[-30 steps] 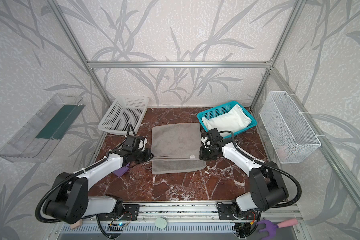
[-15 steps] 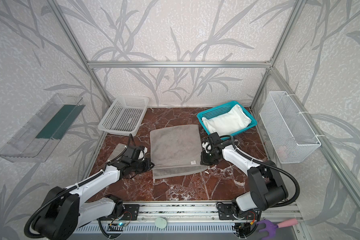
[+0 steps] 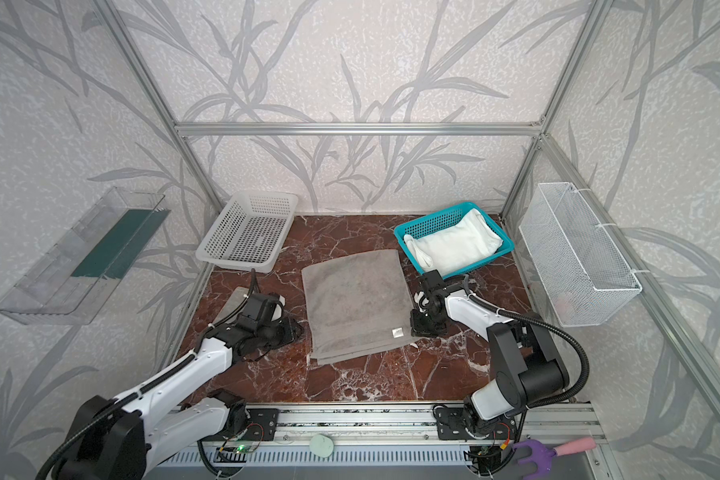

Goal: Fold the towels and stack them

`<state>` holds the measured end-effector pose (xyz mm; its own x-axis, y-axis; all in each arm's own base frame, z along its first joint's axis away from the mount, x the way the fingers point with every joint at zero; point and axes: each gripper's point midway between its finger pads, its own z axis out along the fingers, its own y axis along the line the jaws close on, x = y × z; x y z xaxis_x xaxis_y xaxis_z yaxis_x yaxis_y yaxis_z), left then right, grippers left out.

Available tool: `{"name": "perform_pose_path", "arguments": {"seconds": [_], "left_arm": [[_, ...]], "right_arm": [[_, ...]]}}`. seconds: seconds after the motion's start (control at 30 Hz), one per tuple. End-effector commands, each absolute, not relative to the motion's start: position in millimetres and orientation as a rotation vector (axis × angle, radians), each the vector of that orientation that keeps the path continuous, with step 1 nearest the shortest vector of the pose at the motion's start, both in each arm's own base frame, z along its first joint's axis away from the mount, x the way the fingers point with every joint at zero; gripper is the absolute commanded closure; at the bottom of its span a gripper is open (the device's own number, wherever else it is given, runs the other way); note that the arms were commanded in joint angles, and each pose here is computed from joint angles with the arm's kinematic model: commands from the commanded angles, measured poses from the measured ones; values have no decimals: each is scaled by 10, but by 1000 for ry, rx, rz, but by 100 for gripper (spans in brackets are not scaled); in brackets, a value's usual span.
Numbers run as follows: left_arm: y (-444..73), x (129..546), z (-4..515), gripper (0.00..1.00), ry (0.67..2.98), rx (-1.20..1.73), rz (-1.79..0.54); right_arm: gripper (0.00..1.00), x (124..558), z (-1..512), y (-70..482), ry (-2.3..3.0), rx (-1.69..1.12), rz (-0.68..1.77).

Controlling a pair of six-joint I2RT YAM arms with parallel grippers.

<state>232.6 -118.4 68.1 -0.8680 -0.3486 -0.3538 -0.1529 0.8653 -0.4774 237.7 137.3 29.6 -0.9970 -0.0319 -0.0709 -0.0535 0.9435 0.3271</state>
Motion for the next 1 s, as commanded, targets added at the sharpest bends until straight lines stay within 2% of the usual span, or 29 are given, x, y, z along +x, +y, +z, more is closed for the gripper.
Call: {"name": "perform_pose_path", "arguments": {"seconds": [0.0, 0.07, 0.2, 0.4, 0.6, 0.77, 0.97], "left_arm": [[-1048, 2297, 796, 58, 2555, -492, -582], [-1125, 2285, 812, 59, 2541, -522, -665], [-1365, 2210, 742, 66, 2600, -533, -847], [-1545, 1989, 520, 58, 2706, -606, -1002], [-1635, 1886, 404, 63, 2665, -710, -1124], [-1670, 1843, 381, 63, 2643, -765, -1169], [-1721, 1862, 403, 62, 2605, -802, -1225]], "right_arm": [[70, 2346, 432, 1326, 3027, -108, 482], [69, 2333, 413, 1331, 3035, -116, 488], [71, 2320, 347, 1330, 3047, -123, 486], [85, 2345, 357, 1337, 3035, -132, 489], [96, 2364, 406, 1335, 3017, -147, 485], [100, 2380, 413, 1352, 3016, -154, 496], [100, 2400, 437, 1368, 3007, -157, 506]]}}
